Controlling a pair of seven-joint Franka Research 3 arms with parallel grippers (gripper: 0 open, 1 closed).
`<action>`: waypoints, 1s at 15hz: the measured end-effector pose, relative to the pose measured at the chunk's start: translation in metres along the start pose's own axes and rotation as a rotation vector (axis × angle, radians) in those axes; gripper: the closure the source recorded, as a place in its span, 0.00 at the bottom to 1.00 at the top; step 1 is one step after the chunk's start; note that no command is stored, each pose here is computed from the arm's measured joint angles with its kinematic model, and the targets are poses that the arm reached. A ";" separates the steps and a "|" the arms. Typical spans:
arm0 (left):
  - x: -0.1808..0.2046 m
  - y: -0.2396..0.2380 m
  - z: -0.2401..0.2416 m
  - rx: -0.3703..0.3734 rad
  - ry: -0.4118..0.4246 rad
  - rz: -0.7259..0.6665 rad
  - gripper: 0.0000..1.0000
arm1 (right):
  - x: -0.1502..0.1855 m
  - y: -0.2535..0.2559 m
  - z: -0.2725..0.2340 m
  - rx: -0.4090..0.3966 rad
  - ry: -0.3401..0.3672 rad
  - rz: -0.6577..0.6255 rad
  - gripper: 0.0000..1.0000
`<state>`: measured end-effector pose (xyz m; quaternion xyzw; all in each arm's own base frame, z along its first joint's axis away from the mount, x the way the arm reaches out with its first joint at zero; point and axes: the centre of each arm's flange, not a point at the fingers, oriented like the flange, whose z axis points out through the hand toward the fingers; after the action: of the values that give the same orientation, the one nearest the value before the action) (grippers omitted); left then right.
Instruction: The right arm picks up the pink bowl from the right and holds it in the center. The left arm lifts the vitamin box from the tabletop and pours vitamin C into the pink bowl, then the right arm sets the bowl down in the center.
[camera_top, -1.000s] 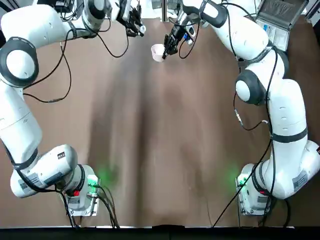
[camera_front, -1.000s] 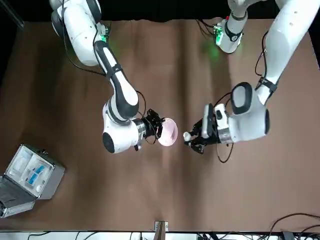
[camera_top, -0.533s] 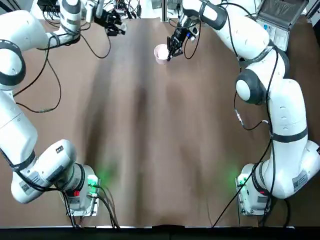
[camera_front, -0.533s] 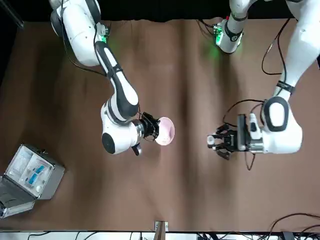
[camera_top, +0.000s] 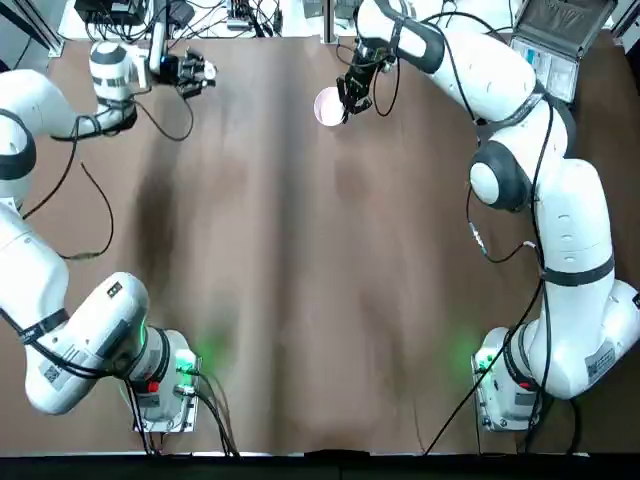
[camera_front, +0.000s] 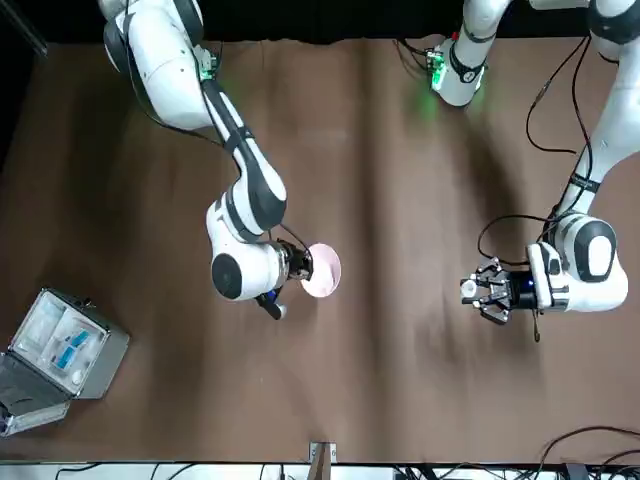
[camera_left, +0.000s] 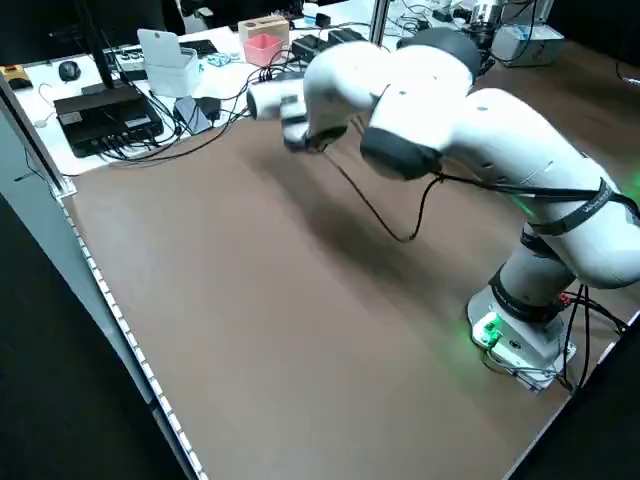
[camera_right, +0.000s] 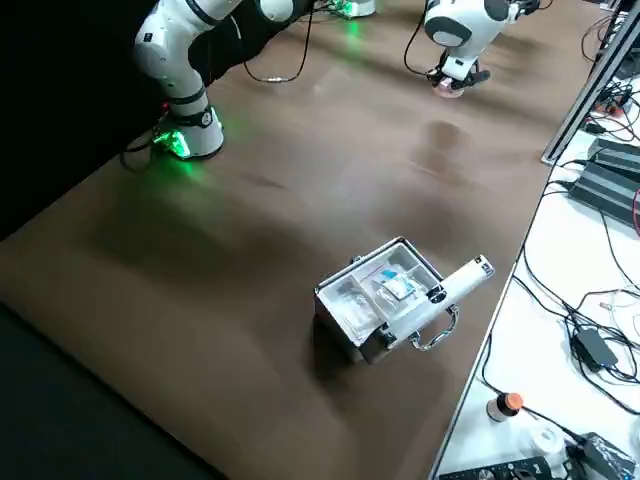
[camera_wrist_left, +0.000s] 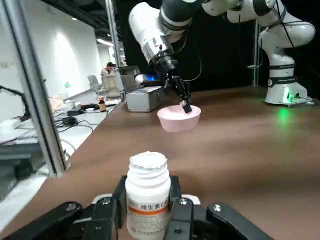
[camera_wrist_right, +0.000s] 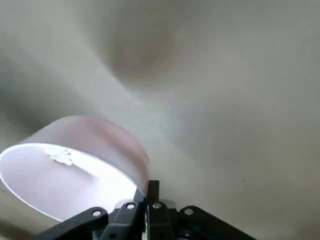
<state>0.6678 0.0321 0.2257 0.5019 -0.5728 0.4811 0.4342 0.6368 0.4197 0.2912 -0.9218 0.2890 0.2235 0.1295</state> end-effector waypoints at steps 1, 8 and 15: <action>-0.022 0.009 -0.013 0.011 0.012 -0.018 0.65 | -0.001 -0.002 0.004 0.001 0.012 -0.018 0.98; -0.115 0.060 -0.050 0.023 0.032 -0.118 0.65 | 0.015 -0.005 0.050 0.070 0.109 -0.122 0.98; -0.158 0.085 -0.050 0.020 0.032 -0.130 0.65 | 0.031 0.006 0.081 0.030 0.097 -0.158 0.98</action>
<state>0.6032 0.1094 0.0695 0.5346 -0.5273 0.4656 0.4683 0.6286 0.4300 0.2056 -0.9494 0.2247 0.1634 0.1463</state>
